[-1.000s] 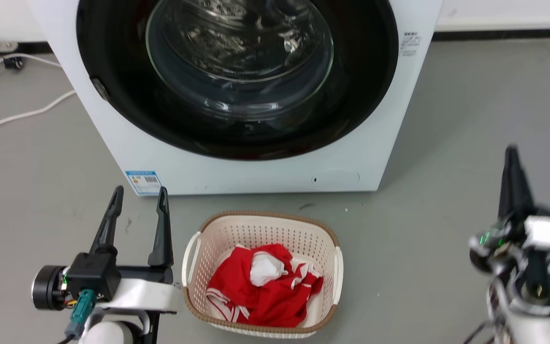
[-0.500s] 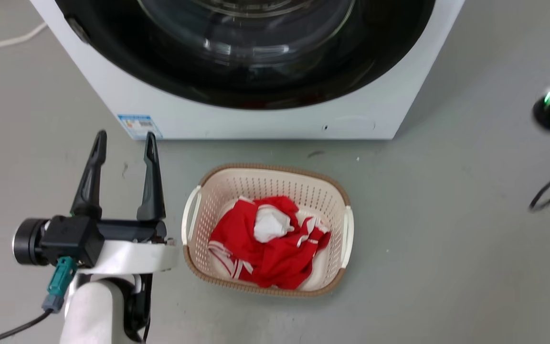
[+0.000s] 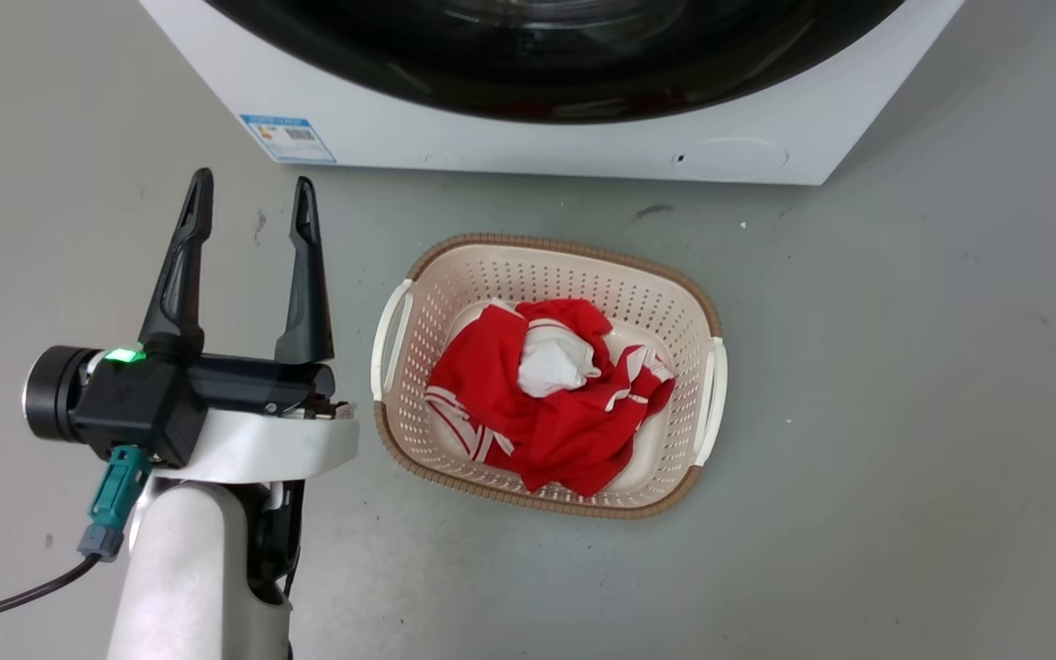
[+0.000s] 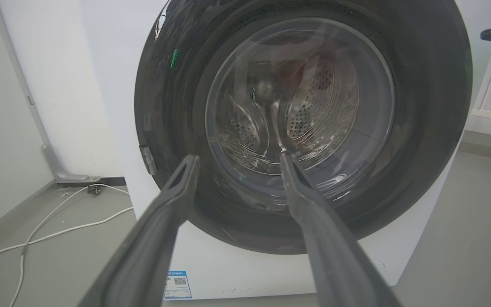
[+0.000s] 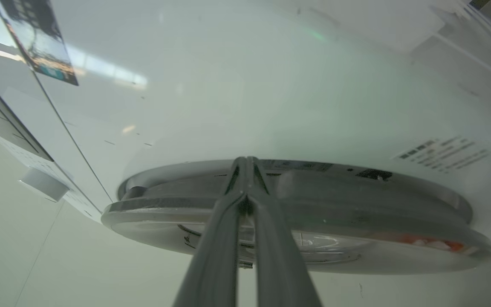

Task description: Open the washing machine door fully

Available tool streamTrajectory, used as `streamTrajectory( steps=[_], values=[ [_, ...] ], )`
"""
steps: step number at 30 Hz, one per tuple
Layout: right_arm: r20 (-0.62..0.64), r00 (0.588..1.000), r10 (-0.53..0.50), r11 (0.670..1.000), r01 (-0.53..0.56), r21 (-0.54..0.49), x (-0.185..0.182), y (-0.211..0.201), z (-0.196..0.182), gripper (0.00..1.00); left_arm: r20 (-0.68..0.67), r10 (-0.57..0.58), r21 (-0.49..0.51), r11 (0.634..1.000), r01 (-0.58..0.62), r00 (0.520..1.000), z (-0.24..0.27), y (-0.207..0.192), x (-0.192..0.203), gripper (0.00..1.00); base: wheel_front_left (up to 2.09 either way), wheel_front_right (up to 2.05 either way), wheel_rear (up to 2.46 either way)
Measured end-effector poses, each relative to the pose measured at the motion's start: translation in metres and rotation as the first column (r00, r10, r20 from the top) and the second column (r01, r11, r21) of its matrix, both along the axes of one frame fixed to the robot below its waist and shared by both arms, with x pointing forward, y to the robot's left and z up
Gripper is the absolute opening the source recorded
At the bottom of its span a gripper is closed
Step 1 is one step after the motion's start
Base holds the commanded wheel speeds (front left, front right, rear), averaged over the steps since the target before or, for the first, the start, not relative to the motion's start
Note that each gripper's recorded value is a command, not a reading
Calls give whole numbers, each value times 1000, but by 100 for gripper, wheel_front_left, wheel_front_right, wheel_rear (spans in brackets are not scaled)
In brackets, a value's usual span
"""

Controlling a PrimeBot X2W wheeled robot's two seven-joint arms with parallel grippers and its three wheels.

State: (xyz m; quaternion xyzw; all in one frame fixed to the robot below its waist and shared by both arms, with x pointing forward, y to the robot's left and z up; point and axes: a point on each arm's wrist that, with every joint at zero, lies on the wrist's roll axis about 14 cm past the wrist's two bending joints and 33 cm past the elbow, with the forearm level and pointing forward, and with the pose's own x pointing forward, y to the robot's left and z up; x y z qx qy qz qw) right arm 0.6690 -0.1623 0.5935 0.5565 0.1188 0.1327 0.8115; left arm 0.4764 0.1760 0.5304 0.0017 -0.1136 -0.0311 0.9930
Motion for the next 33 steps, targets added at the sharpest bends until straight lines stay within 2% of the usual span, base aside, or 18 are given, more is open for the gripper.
streamTrajectory(
  steps=[5,11,19,26,33],
  values=[
    [-59,996,68,996,-72,-61,13,23,-12,0,-23,-6,2,1000,6,1000,-10,-1,4,100,0,0,0],
    [-114,990,86,990,-98,-105,24,31,-28,0,-36,-14,4,1000,15,999,-18,-3,10,100,0,0,0],
    [-163,969,184,976,-200,-91,22,46,-32,0,-42,-25,3,1000,26,999,-22,-6,14,100,0,0,0],
    [-202,918,342,927,-365,-88,-4,64,-28,0,-25,-36,-2,999,36,999,-13,-11,12,100,0,0,0],
    [-264,843,469,862,-502,-74,-48,74,-36,0,-18,-44,0,999,44,999,-5,-14,1,100,0,0,0]
  ],
)
